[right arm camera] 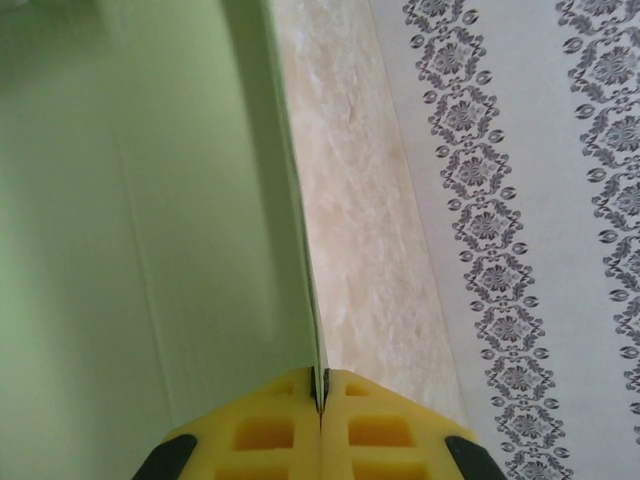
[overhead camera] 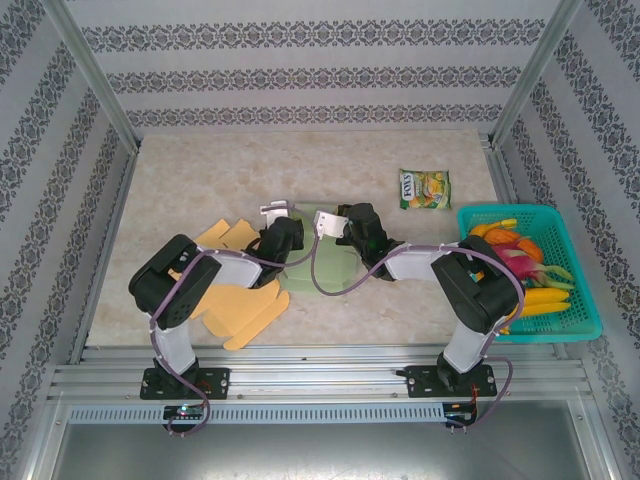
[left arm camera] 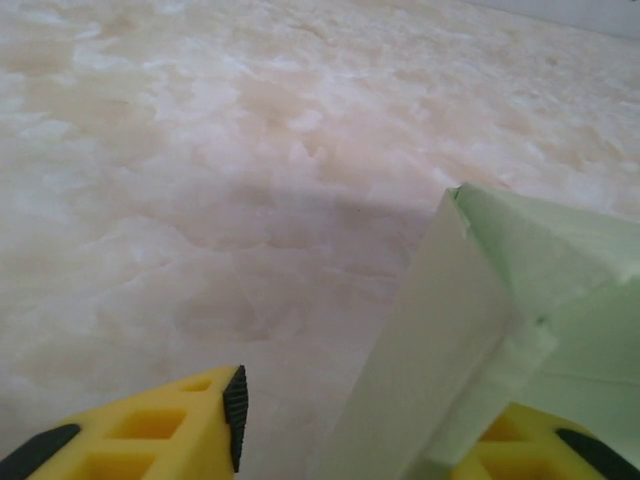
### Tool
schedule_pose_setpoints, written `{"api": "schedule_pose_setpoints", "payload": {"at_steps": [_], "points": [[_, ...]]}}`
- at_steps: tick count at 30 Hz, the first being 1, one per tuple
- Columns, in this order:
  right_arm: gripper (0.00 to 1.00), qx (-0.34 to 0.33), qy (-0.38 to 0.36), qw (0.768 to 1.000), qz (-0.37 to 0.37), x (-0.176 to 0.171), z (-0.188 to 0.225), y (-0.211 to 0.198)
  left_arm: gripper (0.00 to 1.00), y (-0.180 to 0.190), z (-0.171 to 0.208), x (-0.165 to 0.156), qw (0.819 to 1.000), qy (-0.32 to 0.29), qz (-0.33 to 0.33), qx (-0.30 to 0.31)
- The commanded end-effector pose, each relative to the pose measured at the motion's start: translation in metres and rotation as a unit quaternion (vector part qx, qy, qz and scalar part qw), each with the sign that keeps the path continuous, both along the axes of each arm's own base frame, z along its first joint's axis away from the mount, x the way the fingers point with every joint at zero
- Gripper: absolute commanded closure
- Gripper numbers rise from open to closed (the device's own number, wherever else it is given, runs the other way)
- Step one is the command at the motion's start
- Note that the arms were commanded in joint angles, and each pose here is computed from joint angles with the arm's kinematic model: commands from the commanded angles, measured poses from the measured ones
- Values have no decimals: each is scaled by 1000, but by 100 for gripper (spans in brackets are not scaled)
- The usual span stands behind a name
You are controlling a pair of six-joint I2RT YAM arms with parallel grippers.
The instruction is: Fold the paper box
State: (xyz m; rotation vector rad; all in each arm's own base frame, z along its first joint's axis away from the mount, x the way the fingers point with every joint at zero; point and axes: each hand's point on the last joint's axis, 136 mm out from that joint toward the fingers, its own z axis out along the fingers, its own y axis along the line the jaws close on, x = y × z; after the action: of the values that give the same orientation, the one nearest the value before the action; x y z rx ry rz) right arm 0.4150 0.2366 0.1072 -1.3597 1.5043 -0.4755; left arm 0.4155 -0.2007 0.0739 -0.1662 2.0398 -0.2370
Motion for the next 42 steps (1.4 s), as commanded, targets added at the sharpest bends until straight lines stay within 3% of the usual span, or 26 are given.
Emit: {"api": "schedule_pose_setpoints", "payload": {"at_steps": [1, 10, 19, 26, 42], "points": [[100, -30, 58, 996, -62, -1, -37, -32, 52, 25, 17, 1, 999, -39, 19, 1], [100, -32, 62, 996, -61, -2, -40, -30, 47, 9, 38, -10, 996, -67, -57, 3], [100, -31, 61, 996, -49, -6, -36, -22, 46, 1, 27, 2, 996, -43, -64, 33], [100, -20, 44, 998, -50, -7, -21, -18, 46, -16, 31, -2, 994, -45, -101, -16], [100, 14, 40, 999, -6, -27, 7, 1, 50, -16, 27, 15, 996, -42, -79, 12]]}}
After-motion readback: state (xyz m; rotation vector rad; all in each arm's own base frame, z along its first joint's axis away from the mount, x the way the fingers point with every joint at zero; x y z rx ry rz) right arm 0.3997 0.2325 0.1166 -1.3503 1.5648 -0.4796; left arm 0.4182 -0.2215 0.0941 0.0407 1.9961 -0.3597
